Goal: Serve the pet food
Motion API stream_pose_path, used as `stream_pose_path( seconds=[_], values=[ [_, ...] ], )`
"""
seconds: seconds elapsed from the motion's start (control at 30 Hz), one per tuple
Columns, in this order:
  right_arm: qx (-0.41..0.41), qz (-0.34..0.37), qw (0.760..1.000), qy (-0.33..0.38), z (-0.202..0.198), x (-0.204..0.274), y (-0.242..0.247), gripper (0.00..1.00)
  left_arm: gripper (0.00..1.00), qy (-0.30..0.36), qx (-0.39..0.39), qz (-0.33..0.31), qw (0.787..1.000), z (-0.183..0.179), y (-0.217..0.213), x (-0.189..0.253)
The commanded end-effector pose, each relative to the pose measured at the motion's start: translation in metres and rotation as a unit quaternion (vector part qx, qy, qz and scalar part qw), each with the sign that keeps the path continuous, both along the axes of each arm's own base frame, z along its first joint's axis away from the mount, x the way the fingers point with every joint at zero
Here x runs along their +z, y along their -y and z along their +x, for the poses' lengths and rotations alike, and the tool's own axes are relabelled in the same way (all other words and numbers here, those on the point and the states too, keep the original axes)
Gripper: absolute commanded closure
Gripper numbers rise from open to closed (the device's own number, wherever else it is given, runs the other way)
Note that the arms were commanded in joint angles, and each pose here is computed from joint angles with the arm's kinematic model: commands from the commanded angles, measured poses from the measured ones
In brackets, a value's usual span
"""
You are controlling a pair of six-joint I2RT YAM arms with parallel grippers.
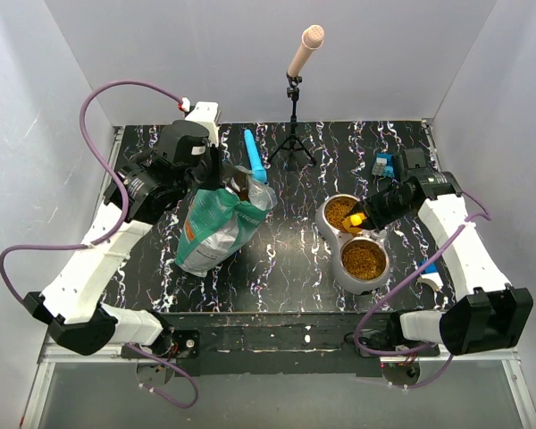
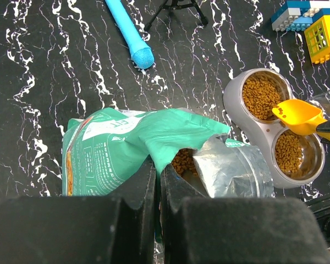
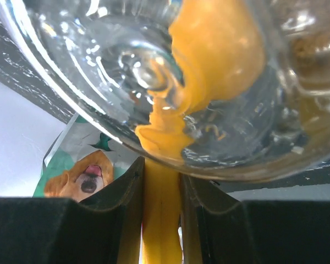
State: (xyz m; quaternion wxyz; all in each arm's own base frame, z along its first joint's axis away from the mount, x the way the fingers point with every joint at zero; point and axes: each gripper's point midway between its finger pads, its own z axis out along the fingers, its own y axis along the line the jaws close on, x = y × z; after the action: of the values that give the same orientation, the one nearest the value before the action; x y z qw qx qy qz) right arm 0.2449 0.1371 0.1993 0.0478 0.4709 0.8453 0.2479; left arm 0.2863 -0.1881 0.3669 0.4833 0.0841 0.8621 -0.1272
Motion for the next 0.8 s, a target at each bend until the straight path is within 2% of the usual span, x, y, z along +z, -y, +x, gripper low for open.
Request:
stream_pose_path(
  seconds=[0.0,0.17,0.5,0.67,0.77],
  values=[
    [-0.012,-0.015,1.0,-0.025,-0.006,0.01,0.001,0.99,1.0,0.123,0.019,-0.083,0.989,-0.004,-0.013,0.078],
    [-0.02,0.008,0.999,-0.027,-0.001,0.013,-0.007,0.99,1.0,0.124,0.02,-0.081,0.989,-0.004,-0.015,0.078],
    [-0.019,0.004,0.999,-0.033,0.014,0.026,-0.01,0.99,1.0,0.125,0.023,-0.078,0.989,-0.005,-0.017,0.078],
    [-0.03,0.024,0.998,-0.043,0.003,0.022,-0.013,0.99,1.0,0.126,0.027,-0.077,0.989,-0.005,-0.02,0.08],
    [-0.04,0.033,0.999,-0.016,0.01,0.036,-0.015,0.99,1.0,0.125,0.026,-0.079,0.989,-0.005,-0.019,0.079]
  ],
)
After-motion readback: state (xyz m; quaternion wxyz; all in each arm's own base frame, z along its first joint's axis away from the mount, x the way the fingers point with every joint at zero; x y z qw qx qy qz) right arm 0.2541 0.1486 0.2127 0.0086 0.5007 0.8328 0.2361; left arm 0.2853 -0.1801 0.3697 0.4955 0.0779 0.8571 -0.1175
